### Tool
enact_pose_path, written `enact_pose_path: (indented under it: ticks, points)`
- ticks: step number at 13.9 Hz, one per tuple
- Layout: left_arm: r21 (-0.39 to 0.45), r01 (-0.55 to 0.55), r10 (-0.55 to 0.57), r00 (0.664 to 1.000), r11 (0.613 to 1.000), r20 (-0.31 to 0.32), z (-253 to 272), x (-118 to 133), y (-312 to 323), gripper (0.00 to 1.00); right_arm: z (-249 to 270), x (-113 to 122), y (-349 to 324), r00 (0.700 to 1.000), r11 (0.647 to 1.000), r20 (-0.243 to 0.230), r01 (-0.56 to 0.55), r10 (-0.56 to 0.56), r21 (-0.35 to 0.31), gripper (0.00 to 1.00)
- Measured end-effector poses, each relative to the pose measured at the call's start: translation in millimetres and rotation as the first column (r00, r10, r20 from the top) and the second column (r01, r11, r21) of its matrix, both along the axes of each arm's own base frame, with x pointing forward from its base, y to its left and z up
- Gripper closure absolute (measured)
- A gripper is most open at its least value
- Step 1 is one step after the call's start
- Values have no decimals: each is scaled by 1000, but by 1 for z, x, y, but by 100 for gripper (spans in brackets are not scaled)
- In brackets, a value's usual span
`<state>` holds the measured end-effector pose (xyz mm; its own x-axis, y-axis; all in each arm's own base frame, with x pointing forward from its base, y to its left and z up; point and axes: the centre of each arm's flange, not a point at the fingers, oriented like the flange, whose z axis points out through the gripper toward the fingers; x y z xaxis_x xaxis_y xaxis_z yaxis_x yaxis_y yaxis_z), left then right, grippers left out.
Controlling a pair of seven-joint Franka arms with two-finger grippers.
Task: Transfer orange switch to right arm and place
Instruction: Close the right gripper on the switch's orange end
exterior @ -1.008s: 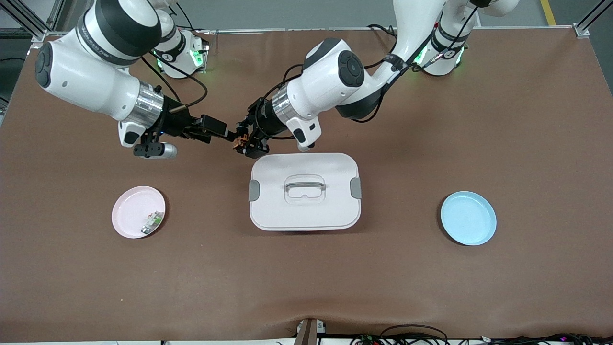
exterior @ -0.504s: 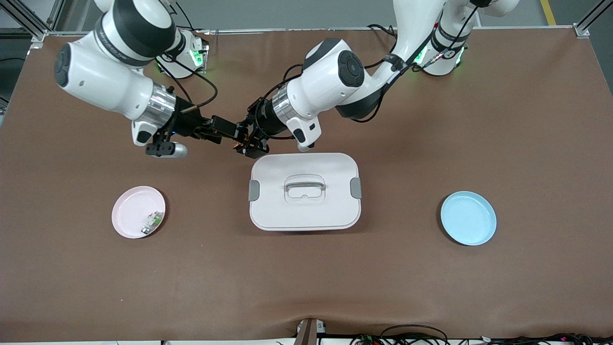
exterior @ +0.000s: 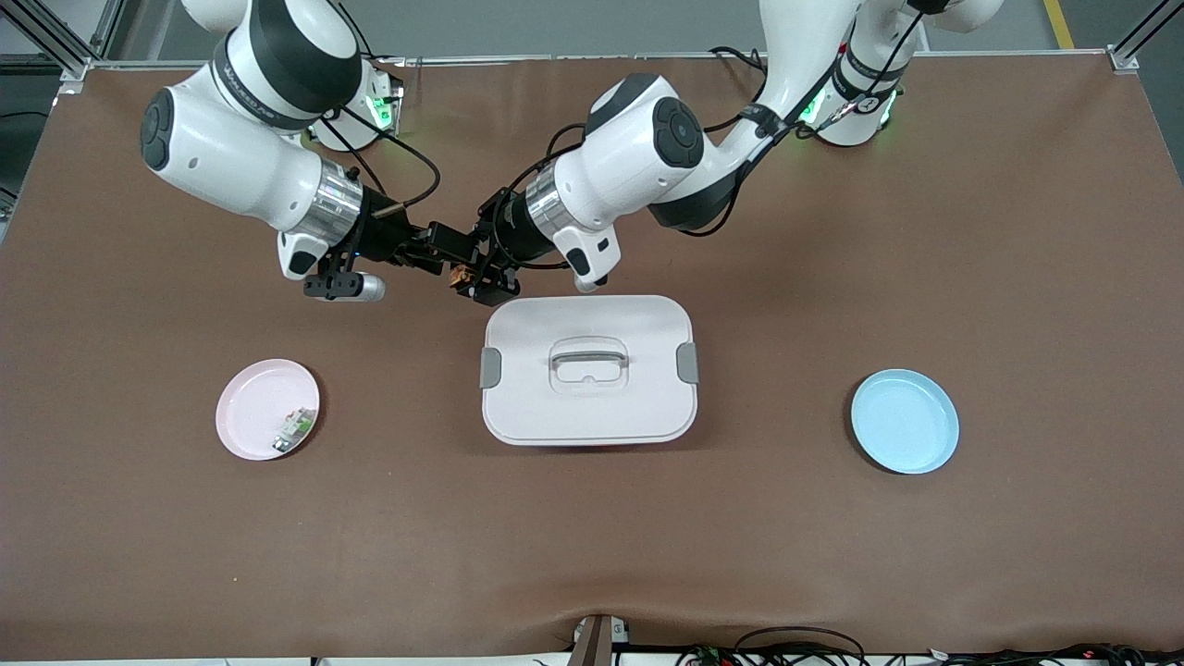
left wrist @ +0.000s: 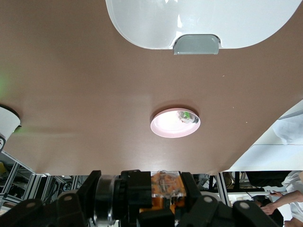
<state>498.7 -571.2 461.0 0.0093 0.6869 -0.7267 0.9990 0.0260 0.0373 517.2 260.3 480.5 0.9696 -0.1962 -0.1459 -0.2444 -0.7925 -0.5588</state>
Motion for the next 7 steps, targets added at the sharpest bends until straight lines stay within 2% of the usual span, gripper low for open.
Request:
enact_pose_path:
  ticks: [5,6,7]
  points:
    - [0,0,0,1000,1000,1,0,0,0,27,0,0,1,1000,1000,0,-2,2,0,0]
    - [1,0,0,1000,1000,2,1,0,0,27,0,-1,2,1000,1000,1,-3,3,0,6]
    - [1,1,-1,1000,1000,3,1,0,0,27,0,-1,4,1000,1000,6,-3,3,1,6]
